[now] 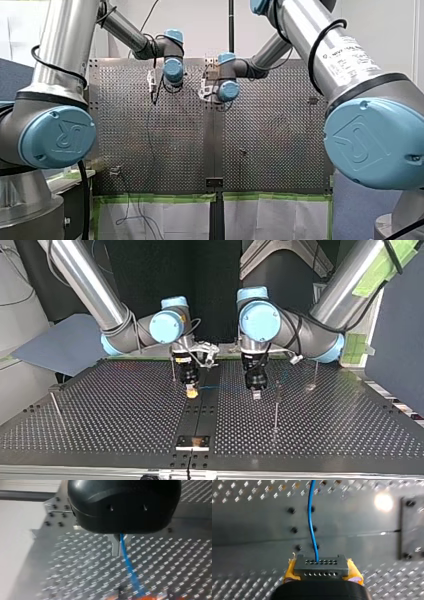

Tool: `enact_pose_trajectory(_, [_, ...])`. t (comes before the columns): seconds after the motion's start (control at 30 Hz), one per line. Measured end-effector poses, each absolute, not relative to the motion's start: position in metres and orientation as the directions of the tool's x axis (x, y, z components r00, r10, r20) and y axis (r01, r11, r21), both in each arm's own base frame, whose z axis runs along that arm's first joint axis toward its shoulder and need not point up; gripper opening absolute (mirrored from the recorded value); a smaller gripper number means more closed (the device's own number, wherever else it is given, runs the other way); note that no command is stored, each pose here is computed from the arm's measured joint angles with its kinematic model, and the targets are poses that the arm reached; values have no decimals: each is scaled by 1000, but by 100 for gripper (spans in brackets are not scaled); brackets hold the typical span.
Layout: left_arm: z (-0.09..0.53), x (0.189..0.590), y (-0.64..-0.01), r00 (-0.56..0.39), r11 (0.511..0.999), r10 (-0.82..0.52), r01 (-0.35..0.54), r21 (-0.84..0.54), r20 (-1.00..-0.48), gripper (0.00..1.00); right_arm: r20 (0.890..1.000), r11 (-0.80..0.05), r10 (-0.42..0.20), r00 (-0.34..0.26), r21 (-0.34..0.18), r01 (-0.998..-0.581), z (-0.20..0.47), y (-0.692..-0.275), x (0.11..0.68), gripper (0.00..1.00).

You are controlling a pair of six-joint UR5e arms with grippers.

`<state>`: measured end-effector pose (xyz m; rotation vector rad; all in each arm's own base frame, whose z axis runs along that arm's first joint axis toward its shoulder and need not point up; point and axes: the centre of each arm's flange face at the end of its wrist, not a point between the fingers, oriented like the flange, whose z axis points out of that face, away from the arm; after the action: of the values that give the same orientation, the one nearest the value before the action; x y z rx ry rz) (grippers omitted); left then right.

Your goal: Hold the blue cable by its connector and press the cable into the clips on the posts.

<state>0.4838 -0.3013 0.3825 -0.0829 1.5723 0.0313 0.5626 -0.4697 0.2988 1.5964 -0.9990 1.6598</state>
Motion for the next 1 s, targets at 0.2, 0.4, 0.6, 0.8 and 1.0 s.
enact_pose_trajectory(0.2, [350, 483, -319, -62, 999, -3, -49, 0, -998, 0, 994, -498, -101, -45, -90, -863, 276, -468, 549, 0])
enact_pose_trajectory(0.4, [327, 479, -335, -100, 999, 14, -36, 18, -995, 0, 992, -479, -123, -20, -77, -875, 260, -465, 538, 0])
enact_pose_trajectory(0.6, [316, 471, -345, -101, 1000, 1, -21, 3, -995, 0, 989, -457, -145, 1, -66, -887, 237, -464, 523, 0])
enact_pose_trajectory(0.8, [287, 471, -353, -127, 1000, 10, -10, 11, -992, 0, 987, -442, -158, 13, -59, -895, 214, -461, 509, 0])
enact_pose_trajectory(1.0, [258, 467, -368, -160, 999, 32, 9, 31, -987, 0, 984, -433, -174, 40, -40, -901, 199, -455, 495, 0])
